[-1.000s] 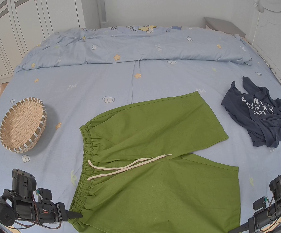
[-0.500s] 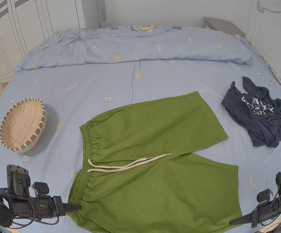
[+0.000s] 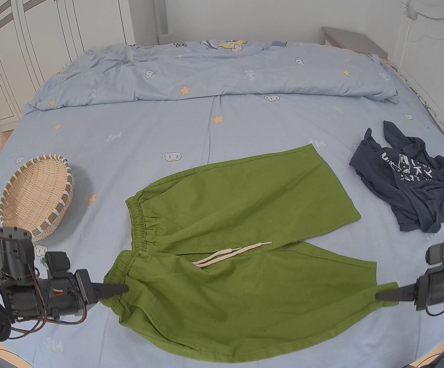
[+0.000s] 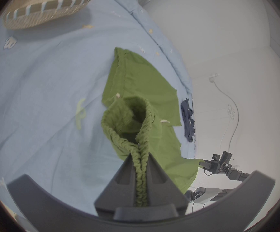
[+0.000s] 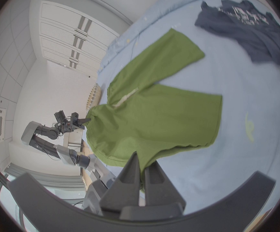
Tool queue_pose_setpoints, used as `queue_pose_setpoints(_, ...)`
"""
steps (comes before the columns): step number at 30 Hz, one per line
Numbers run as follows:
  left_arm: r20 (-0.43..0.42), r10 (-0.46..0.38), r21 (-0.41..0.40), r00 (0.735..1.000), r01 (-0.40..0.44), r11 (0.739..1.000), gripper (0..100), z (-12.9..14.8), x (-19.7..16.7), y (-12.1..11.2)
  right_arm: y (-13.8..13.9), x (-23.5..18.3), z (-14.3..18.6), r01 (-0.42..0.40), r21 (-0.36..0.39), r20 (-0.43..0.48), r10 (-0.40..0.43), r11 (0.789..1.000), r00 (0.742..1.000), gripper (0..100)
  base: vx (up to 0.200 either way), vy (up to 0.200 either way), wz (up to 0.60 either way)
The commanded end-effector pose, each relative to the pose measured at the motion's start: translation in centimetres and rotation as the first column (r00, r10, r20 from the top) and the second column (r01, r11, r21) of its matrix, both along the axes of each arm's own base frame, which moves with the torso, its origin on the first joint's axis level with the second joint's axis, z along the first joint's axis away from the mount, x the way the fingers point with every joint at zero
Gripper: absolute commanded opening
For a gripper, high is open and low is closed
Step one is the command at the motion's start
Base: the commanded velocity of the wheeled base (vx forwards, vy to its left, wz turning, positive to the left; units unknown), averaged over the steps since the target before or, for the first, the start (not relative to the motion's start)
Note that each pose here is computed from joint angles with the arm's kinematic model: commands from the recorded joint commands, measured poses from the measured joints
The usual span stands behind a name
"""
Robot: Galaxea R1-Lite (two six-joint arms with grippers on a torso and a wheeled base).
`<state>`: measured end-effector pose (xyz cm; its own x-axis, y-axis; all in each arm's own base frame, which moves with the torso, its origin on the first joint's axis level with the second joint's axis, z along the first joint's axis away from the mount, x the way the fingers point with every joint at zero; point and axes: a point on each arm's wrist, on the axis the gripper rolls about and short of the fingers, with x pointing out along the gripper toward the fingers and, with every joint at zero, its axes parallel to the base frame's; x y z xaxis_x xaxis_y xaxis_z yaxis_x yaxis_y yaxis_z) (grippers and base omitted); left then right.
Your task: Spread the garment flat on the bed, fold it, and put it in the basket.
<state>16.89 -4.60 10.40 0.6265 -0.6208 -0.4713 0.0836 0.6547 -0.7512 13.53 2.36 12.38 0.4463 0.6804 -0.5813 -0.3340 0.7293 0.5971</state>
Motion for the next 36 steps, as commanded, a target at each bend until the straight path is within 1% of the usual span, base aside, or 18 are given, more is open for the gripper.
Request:
queue_pose_setpoints(1, 0.082, 0.022, -0.046, 0.996, -0.018, 0.999, 0, 2.8, 2.1, -0.3, 0.1, 2.1, 3.3, 0.03, 0.034, 0.087, -0.033, 0.999, 0.996, 0, 0.0, 0.0, 0.0)
queue_pose_setpoints(4, 0.108, 0.024, -0.056, 0.994, -0.018, 0.998, 0, 3.6, 2.9, -0.5, 0.2, 3.0, 4.5, 0.039, 0.048, 0.108, -0.044, 0.998, 0.993, 0, 0.0, 0.0, 0.0)
queue_pose_setpoints(6, 0.134, 0.026, -0.067, 0.991, -0.017, 0.998, 0, 4.5, 4.3, -0.9, 0.2, 4.5, 5.6, 0.048, 0.058, 0.131, -0.055, 0.997, 0.99, 0, 0.0, 0.0, 0.0)
queue_pose_setpoints(7, 0.137, 0.025, -0.069, 0.99, -0.016, 0.997, 0, 4.6, 4.5, -0.9, 0.2, 4.8, 5.8, 0.049, 0.06, 0.133, -0.057, 0.997, 0.989, 0, 0.0, 0.0, 0.0)
queue_pose_setpoints(9, 0.148, 0.034, -0.086, 0.988, -0.022, 0.996, 0, 5.3, 6.1, -1.2, 0.4, 6.8, 6.9, 0.058, 0.065, 0.149, -0.068, 0.996, 0.987, 0, 0.0, 0.0, 0.0)
queue_pose_setpoints(12, 0.157, 0.038, -0.092, 0.987, -0.024, 0.995, 0, 5.6, 7.0, -1.4, 0.4, 7.9, 7.7, 0.063, 0.069, 0.171, -0.074, 0.996, 0.982, 0, 0.0, 0.0, 0.0)
queue_pose_setpoints(14, 0.17, 0.04, -0.095, 0.985, -0.024, 0.995, 0, 6.0, 8.3, -1.6, 0.5, 9.3, 8.7, 0.066, 0.076, 0.184, -0.079, 0.995, 0.98, 0, 0.0, 0.0, 0.0)
queue_pose_setpoints(18, 0.182, 0.04, -0.098, 0.982, -0.023, 0.995, 0, 6.2, 9.5, -1.8, 0.5, 11.5, 9.8, 0.069, 0.08, 0.213, -0.084, 0.994, 0.973, 0, 0.0, 0.0, 0.0)
queue_pose_setpoints(23, 0.184, 0.051, -0.097, 0.982, -0.033, 0.995, 0, 6.2, 10.8, -1.8, 0.7, 13.8, 10.4, 0.073, 0.081, 0.233, -0.09, 0.994, 0.968, 0, 0.0, 0.0, 0.0)
queue_pose_setpoints(28, 0.191, 0.072, -0.099, 0.979, -0.054, 0.994, 0, 6.2, 12.0, -1.4, 0.7, 16.2, 10.6, 0.107, 0.061, 0.248, -0.119, 0.992, 0.961, 0, 0.0, 0.0, 0.0)
queue_pose_setpoints(34, 0.201, 0.097, -0.101, 0.975, -0.077, 0.992, 0, 6.4, 13.5, -0.9, 0.5, 18.2, 10.5, 0.121, 0.062, 0.25, -0.133, 0.991, 0.959, 0, 0.0, 0.0, 0.0)
queue_pose_setpoints(36, 0.206, 0.107, -0.102, 0.973, -0.087, 0.991, 0, 6.4, 14.1, -0.7, 0.5, 19.4, 10.7, 0.131, 0.074, 0.249, -0.146, 0.989, 0.957, 0, 0.0, 0.0, 0.0)
